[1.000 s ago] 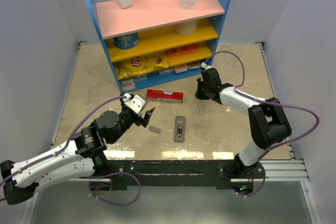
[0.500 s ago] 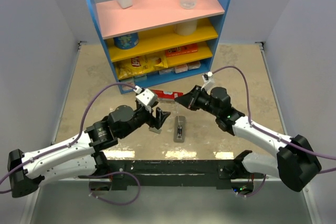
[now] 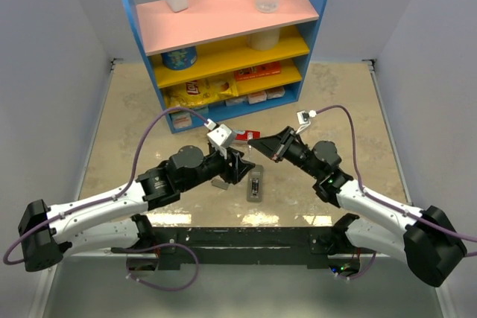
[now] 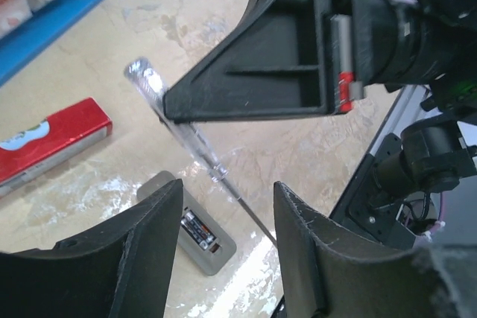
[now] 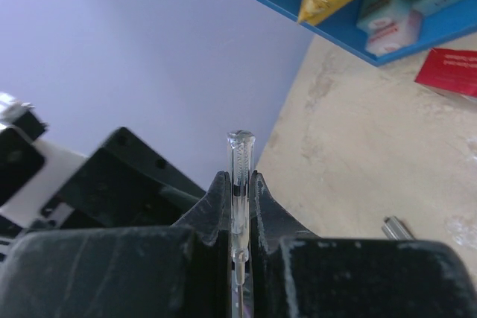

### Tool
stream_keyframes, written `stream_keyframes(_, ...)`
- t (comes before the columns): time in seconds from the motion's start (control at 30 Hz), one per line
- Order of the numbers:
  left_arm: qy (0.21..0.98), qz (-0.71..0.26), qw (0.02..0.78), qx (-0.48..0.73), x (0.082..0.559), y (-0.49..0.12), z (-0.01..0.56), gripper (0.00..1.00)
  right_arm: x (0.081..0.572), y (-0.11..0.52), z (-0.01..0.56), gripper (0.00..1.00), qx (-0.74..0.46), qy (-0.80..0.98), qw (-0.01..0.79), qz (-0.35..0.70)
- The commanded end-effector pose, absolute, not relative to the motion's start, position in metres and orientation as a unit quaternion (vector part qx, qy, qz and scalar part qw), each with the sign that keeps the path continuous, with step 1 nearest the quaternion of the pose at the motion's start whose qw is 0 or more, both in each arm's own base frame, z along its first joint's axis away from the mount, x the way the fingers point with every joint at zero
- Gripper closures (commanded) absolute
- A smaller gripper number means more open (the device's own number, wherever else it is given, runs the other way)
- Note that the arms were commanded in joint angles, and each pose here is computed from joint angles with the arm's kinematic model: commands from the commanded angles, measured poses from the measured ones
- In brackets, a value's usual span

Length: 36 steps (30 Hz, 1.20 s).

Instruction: Unload the batteries from the remote control

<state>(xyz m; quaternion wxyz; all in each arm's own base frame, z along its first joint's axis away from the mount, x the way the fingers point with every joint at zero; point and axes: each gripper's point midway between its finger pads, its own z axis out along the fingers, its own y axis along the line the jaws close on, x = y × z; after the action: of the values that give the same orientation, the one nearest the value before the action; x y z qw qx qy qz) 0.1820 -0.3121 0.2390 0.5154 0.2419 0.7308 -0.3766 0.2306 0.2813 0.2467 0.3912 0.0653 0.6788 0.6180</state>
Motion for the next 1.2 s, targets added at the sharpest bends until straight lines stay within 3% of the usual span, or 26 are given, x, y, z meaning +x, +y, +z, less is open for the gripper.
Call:
stream_keyframes(0.0,0.714,-0.413,0.517,0.23,0.182,-0.327,0.263,0.45,0.225,0.274,0.278,1.0,0.063,0.633,0.42,0.647)
stream_keyframes(0.47,0.686,-0.477,0.498,0.232,0.164,-0.336,0.269,0.56,0.215,0.273,0.292,1.0,0.045,0.61,0.427,0.666)
stream_keyframes(0.6,0.669,-0.504,0.493,0.235,0.155,-0.337,0.28,0.77,0.214,0.275,0.288,1.0,0.038,0.618,0.422,0.663)
stream_keyframes(0.77,0.655,-0.522,0.484,0.252,0.148,-0.343,0.287,0.92,0.211,0.274,0.292,1.0,0.034,0.614,0.424,0.665)
stream_keyframes(0.8,0.653,-0.522,0.485,0.254,0.147,-0.343,0.287,1.0,0.213,0.274,0.291,1.0,0.035,0.617,0.424,0.662)
stream_keyframes(0.9,0.654,-0.514,0.491,0.259,0.149,-0.342,0.285,1.0,0.213,0.275,0.29,1.0,0.026,0.628,0.424,0.652)
stream_keyframes(1.03,0.662,-0.484,0.511,0.258,0.158,-0.335,0.276,1.0,0.218,0.274,0.291,0.82,0.02,0.65,0.432,0.625)
stream_keyframes(1.07,0.665,-0.476,0.514,0.259,0.16,-0.334,0.272,1.0,0.222,0.272,0.291,0.7,0.023,0.655,0.442,0.612)
stream_keyframes(1.17,0.674,-0.438,0.53,0.271,0.17,-0.33,0.261,1.0,0.232,0.266,0.286,0.52,0.03,0.692,0.451,0.562)
